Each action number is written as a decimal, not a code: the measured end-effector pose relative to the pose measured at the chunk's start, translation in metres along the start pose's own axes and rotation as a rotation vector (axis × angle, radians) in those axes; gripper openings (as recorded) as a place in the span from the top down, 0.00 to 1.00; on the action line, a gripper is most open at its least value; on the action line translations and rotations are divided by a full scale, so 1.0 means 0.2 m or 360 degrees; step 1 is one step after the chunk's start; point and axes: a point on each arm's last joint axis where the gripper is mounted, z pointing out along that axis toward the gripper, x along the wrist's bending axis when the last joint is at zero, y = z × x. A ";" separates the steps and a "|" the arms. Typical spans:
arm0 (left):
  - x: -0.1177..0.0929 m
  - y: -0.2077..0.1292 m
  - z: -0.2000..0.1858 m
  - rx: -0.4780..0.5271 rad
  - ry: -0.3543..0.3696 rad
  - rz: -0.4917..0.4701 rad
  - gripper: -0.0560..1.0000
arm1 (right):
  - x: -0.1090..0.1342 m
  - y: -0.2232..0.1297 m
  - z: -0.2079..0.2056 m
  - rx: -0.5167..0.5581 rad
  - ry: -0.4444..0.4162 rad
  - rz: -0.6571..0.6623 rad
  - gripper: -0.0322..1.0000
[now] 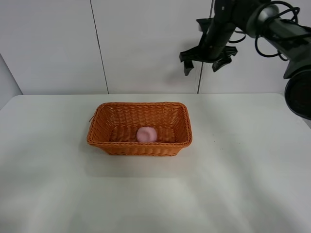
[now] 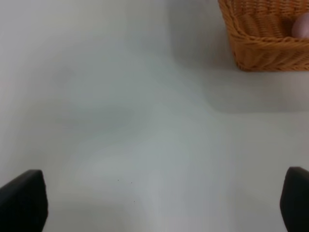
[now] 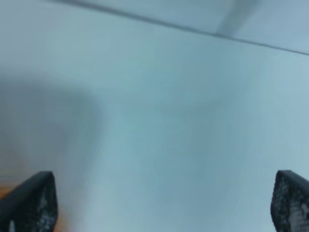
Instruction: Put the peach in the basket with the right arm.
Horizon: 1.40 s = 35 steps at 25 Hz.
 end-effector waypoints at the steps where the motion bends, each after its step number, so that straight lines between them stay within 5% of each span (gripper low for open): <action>1: 0.00 0.00 0.00 0.0000 0.0000 0.0000 0.01 | -0.09 0.00 0.00 0.0001 -0.0031 0.0050 0.31; 7: 0.00 0.00 0.00 0.0000 0.0000 0.0000 0.01 | -0.49 -0.03 0.00 0.0007 -0.0149 0.0266 0.31; 12: 0.00 0.00 0.00 0.0000 0.0000 0.0000 0.01 | -0.62 -0.05 -0.01 0.0009 -0.0188 0.0342 0.31; 26: 0.00 0.00 0.00 0.0000 0.0000 0.0000 0.01 | -0.53 -0.09 -0.06 0.0061 -0.0097 0.0306 0.31; 35: 0.00 0.00 0.00 0.0000 0.0001 0.0000 0.01 | -0.47 -0.35 -0.32 0.0231 -0.0084 0.0310 0.31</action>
